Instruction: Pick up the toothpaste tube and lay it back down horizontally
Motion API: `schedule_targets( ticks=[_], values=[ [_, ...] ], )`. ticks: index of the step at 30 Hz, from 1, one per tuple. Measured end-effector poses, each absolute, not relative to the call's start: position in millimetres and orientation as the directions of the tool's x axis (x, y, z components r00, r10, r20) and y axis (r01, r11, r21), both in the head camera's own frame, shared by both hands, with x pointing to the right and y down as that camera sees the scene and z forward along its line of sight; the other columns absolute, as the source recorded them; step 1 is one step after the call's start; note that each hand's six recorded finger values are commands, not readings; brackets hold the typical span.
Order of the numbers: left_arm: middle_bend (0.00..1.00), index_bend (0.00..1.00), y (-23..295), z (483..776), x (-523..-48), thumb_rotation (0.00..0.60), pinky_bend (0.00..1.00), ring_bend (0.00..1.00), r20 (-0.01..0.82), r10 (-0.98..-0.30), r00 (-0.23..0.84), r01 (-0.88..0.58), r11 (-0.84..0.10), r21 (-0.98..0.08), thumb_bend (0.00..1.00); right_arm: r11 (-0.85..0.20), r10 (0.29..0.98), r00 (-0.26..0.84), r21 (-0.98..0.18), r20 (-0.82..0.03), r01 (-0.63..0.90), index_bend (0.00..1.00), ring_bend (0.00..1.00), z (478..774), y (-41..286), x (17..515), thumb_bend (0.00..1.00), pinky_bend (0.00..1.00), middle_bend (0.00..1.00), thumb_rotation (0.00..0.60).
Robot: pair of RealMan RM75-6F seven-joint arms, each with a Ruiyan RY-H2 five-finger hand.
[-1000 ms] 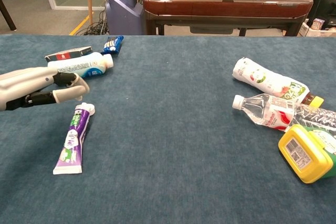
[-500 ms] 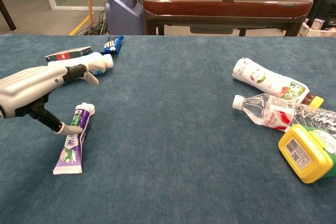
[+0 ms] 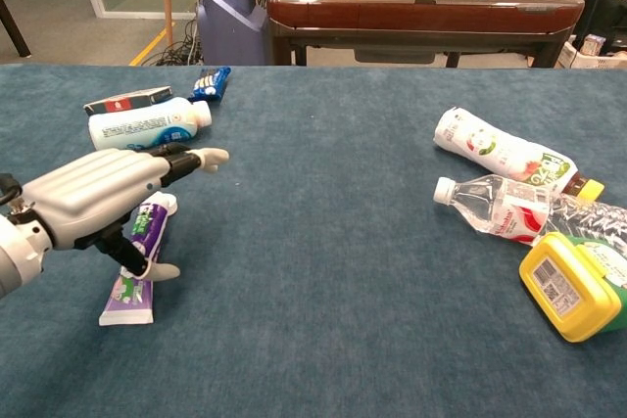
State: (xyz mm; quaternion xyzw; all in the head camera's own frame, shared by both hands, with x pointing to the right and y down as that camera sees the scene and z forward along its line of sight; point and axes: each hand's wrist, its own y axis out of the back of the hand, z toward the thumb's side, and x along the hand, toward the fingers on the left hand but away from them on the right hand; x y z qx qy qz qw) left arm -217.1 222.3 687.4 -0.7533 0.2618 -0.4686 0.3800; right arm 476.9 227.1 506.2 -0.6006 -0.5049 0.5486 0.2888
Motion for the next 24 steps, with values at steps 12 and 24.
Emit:
schedule_targets(
  ticks=[12, 24],
  values=[
    [0.01, 0.0, 230, 688, -235, 0.6, 0.1, 0.0, 0.541, -0.746, 0.387, 0.095, -0.552, -0.829, 0.12, -0.317, 0.926, -0.108, -0.901, -0.362, 0.297, 0.0, 0.0, 504, 228, 476, 0.0, 0.0, 0.0, 0.6],
    [0.01, 0.0, 220, 689, -280, 0.6, 0.1, 0.0, 0.578, -0.774, 0.258, 0.189, -0.546, -0.816, 0.12, -0.315, 0.928, -0.103, -0.9, -0.359, 0.301, 0.0, 0.0, 505, 229, 474, 0.0, 0.0, 0.0, 0.6]
  ],
)
